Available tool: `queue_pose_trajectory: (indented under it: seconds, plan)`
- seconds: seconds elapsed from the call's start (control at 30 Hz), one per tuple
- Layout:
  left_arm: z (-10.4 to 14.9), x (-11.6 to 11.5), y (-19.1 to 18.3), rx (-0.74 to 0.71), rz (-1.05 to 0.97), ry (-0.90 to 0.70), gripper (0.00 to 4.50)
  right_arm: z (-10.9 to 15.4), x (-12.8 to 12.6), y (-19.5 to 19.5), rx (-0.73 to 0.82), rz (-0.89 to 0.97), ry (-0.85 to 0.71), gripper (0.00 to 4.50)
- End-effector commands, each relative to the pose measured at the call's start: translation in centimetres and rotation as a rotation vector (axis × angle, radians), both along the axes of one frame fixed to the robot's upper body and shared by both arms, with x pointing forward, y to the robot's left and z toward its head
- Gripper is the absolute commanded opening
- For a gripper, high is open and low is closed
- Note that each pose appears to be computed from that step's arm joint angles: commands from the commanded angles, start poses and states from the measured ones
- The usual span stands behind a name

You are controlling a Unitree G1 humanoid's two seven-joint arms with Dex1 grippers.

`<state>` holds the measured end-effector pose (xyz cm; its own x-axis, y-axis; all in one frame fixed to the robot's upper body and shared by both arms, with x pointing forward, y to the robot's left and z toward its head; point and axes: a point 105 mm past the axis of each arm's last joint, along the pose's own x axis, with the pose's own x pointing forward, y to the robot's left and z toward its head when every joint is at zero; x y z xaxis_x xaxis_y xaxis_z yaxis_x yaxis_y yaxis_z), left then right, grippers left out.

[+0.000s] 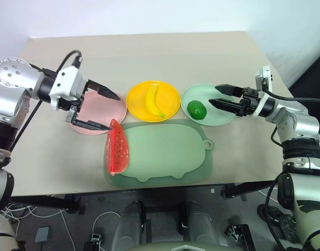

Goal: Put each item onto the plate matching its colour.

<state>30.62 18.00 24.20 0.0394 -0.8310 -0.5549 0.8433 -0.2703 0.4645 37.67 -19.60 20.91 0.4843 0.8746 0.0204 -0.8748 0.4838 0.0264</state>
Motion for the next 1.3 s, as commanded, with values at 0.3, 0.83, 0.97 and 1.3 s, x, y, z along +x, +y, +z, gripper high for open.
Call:
queue_pose_trajectory:
  seconds: [0.3,0.83,0.97,1.3]
  plan:
    - [-0.5,-1.2,-1.3,0.177,-0.226,-0.133,4.5,1.6,-0.5,-0.1,0.024,0.008,-0.063,4.48]
    - [-3.0,-0.3,-0.8,0.352,-0.348,-0.207,4.5,-0.2,-3.4,1.1,-0.17,0.173,-0.124,4.48]
    - [-3.2,0.1,-1.3,0.345,-0.377,-0.245,4.5,-1.2,-4.3,1.6,-0.246,0.246,-0.117,4.48]
    - [-3.6,0.6,-1.6,0.406,-0.421,-0.27,4.5,-3.3,-6.0,2.4,-0.342,0.349,-0.094,4.48]
